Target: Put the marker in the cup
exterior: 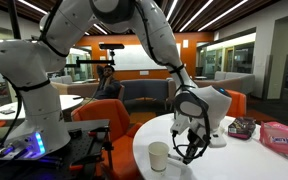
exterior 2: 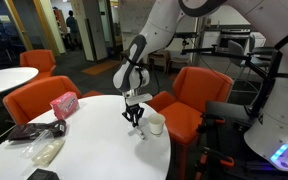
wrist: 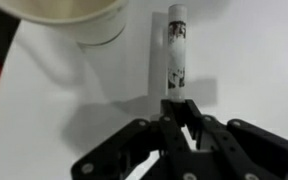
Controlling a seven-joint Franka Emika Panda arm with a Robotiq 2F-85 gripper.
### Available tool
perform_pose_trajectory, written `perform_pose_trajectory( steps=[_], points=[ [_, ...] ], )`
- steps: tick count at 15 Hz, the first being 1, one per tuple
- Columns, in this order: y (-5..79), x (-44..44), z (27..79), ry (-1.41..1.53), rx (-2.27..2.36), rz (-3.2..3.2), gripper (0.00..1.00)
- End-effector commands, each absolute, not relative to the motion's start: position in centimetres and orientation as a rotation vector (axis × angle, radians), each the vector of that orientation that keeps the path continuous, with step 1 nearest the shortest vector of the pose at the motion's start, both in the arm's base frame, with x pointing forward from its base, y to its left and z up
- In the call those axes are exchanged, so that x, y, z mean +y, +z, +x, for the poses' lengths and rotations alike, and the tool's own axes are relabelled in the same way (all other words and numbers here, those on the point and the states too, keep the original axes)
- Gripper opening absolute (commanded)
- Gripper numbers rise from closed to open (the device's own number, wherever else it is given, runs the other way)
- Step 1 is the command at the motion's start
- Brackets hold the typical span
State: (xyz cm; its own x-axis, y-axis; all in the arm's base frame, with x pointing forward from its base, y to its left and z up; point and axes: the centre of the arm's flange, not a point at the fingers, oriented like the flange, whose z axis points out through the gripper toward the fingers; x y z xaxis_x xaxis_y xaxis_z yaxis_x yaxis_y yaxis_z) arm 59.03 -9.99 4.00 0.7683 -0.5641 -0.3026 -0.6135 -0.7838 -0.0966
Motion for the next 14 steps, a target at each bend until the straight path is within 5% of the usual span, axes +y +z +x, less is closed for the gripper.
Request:
perform_pose_trajectory(
  steps=[1, 14],
  points=[
    [8.0, -9.7, 58.4, 0.229, 0.913, -2.834, 0.05],
    [17.1, -4.5, 51.9, -0.565, 1.152, -3.053, 0.05]
  ],
)
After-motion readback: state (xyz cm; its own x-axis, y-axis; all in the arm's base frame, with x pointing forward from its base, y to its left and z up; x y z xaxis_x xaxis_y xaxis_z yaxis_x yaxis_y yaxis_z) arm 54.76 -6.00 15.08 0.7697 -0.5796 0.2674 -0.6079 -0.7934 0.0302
